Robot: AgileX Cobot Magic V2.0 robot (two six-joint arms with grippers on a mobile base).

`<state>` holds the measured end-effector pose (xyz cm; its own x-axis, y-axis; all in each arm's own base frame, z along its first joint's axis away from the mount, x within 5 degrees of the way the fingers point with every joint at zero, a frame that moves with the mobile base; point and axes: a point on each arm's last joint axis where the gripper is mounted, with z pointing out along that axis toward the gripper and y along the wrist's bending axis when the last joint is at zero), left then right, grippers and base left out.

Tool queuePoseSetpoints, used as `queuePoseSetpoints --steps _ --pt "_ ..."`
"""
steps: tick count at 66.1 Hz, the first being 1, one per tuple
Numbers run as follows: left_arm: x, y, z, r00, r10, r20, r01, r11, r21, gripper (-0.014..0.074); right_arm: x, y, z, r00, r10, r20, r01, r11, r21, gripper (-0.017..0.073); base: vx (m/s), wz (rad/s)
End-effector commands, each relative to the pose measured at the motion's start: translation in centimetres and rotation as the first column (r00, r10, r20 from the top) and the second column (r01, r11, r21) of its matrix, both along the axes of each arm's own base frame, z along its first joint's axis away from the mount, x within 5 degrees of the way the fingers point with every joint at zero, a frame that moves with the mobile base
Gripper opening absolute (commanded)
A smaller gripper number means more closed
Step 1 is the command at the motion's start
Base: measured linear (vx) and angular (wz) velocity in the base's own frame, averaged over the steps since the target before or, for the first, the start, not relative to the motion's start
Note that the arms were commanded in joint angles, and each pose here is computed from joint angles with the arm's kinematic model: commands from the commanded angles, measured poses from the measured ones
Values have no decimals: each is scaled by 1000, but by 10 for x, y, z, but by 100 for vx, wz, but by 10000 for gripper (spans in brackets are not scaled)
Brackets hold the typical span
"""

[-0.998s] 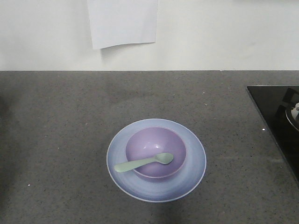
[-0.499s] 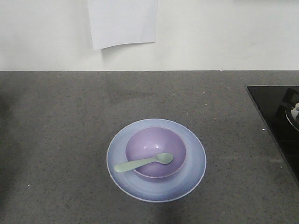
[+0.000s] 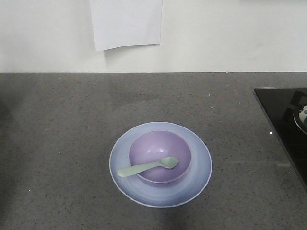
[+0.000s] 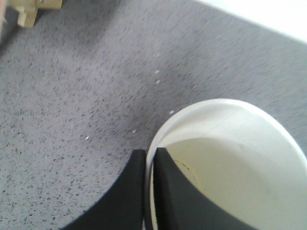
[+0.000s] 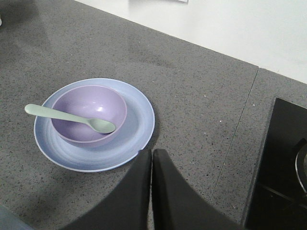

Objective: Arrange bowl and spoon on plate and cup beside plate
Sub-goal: 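Lower the left gripper and pinch the brown paper cup's rim, then carry the cup by its rim and set it beside the blue plate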

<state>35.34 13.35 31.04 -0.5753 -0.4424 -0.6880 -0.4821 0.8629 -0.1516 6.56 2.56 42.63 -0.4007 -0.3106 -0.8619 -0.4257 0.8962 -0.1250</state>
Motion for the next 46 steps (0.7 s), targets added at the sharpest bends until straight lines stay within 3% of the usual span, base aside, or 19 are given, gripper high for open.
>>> queuePoseSetpoints --steps 1,7,13,18,22,29,33,46 --pt "-13 -11 49 983 -2 186 1 1000 3 -8 1 0 10 997 -5 72 3 1000 26 -5 0 0" --pt "-23 -24 65 973 -15 230 26 999 -47 -8 1 0 10 997 -5 73 3 1000 27 -5 0 0" --pt "-32 -43 78 965 -99 241 116 992 -56 -8 1 0 10 997 -5 73 3 1000 28 -5 0 0" --pt "-39 -63 84 954 -193 228 216 973 -82 -8 1 0 10 997 -5 73 3 1000 28 -5 0 0" --pt "-42 -79 86 935 -289 208 310 947 -79 -8 1 0 10 997 -5 73 3 1000 28 -5 0 0" --pt "-44 -108 84 885 -431 173 452 887 -101 -7 1 0 10 997 -5 73 3 1000 28 -5 0 0" --pt "-45 -122 83 862 -481 160 500 857 -122 -7 1 0 10 997 -5 73 3 1000 28 -5 0 0" --pt "-45 -159 82 797 -585 152 602 791 -110 -7 1 0 10 997 -5 73 3 1000 28 -5 0 0"
